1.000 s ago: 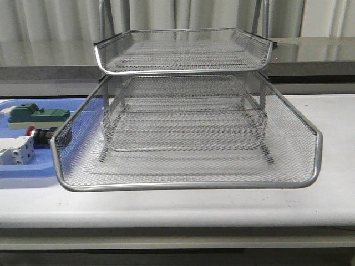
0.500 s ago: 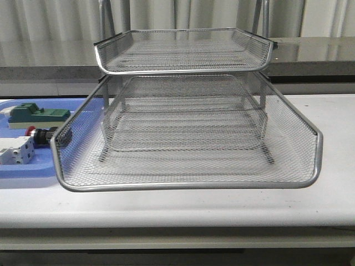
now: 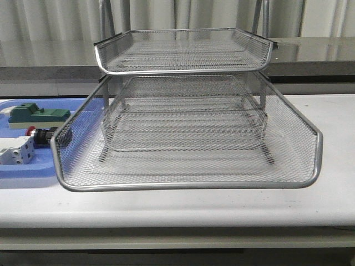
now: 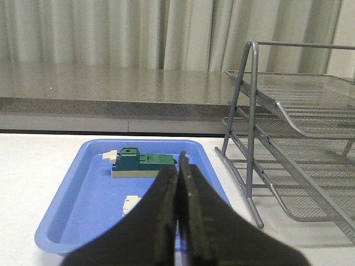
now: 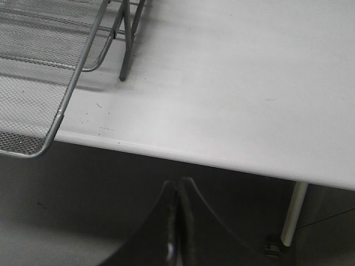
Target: Place button on rack with both arms
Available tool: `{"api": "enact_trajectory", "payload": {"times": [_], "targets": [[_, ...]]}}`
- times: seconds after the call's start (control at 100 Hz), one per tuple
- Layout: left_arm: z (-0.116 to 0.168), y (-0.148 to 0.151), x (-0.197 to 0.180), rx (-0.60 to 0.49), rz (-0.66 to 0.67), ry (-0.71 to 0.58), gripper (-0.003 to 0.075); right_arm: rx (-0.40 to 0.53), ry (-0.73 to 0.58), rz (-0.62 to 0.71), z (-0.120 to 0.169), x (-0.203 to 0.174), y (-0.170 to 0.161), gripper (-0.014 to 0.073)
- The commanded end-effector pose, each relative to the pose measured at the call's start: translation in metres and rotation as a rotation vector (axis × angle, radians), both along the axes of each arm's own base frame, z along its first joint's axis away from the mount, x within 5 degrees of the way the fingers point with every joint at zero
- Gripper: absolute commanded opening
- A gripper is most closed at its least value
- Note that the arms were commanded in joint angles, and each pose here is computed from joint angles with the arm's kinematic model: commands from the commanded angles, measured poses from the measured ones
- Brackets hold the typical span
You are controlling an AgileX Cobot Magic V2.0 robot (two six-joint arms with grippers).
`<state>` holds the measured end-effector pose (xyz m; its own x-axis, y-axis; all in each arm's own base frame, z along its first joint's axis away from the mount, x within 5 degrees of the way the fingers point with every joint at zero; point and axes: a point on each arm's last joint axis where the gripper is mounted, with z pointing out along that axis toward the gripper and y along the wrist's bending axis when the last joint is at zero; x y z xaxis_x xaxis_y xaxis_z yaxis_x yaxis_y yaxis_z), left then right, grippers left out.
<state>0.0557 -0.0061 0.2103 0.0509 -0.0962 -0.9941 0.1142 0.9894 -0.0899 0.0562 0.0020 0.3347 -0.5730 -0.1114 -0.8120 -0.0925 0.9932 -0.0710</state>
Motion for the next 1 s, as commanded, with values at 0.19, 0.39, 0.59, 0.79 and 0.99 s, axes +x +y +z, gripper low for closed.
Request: {"api": "enact_trajectory", "payload": {"times": [0.19,0.39,0.59,0.79,0.99], "targets": [[-0.005,0.000,-0.001,-0.019,-0.003,-0.073,-0.0020,-0.005,-0.080,0.001,0.011,0.002,0.000,-0.0071],[-0.004,0.000,-0.001,-0.021,-0.003,-0.088,-0.0020,-0.005,-0.080,0.001,0.011,0.002,0.000,-0.0071],[0.008,0.000,-0.003,-0.067,-0.006,-0.131,-0.0020,-0.005,-0.080,0.001,0.011,0.002,0.000,-0.0071],[0.041,0.000,0.003,-0.150,-0.013,-0.030,-0.0020,-0.005,-0.080,0.001,0.011,0.002,0.000,-0.0071],[0.091,-0.005,0.032,-0.122,-0.015,0.182,-0.0020,-0.005,-0.080,0.001,0.011,0.002,0.000,-0.0071]]}}
